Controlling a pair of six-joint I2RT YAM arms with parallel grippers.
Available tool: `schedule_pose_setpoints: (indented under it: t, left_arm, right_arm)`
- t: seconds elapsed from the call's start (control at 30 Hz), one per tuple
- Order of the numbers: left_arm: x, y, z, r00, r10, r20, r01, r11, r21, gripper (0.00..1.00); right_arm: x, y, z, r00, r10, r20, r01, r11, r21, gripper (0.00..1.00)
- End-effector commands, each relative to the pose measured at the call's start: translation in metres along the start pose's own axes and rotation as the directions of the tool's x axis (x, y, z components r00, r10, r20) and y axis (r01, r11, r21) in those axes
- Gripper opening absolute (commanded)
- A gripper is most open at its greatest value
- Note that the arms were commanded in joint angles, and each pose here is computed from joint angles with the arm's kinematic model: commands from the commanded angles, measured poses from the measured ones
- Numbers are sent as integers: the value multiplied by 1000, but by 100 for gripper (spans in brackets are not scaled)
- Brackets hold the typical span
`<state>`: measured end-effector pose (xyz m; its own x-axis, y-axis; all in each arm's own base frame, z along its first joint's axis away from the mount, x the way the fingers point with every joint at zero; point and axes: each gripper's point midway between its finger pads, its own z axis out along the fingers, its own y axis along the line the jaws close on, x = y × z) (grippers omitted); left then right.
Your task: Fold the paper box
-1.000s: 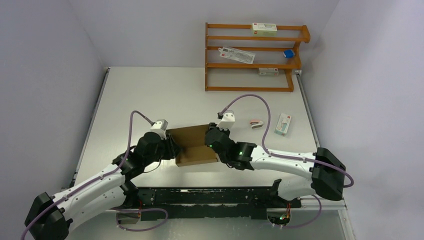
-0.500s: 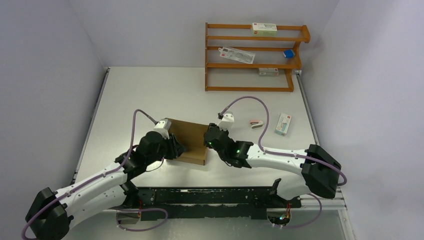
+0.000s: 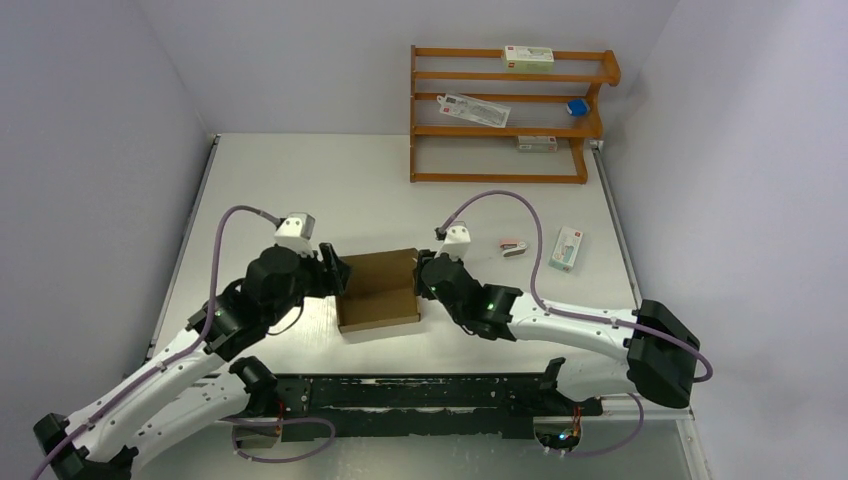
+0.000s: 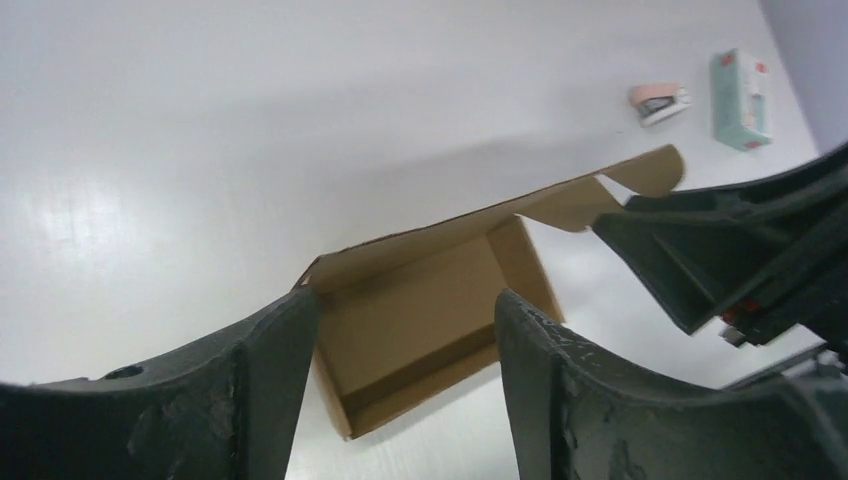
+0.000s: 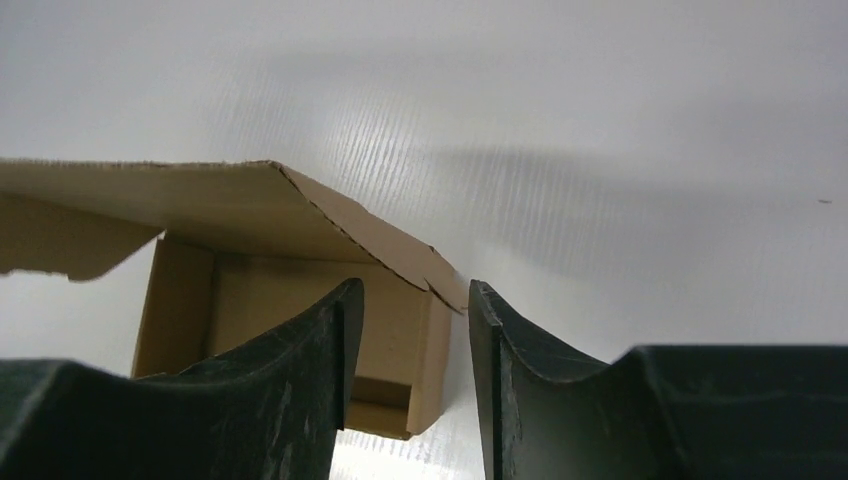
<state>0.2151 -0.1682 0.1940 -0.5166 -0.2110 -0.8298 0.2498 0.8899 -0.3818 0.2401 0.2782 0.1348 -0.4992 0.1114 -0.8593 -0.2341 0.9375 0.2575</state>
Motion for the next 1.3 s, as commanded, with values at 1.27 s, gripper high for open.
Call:
schedule_pose_setpoints:
  t: [1.27]
  left_arm:
    - [26, 32, 18, 971, 192, -144, -212, 968, -138, 67]
  right_arm:
    - [-10, -22, 15, 936, -351, 25, 350, 920, -175, 19]
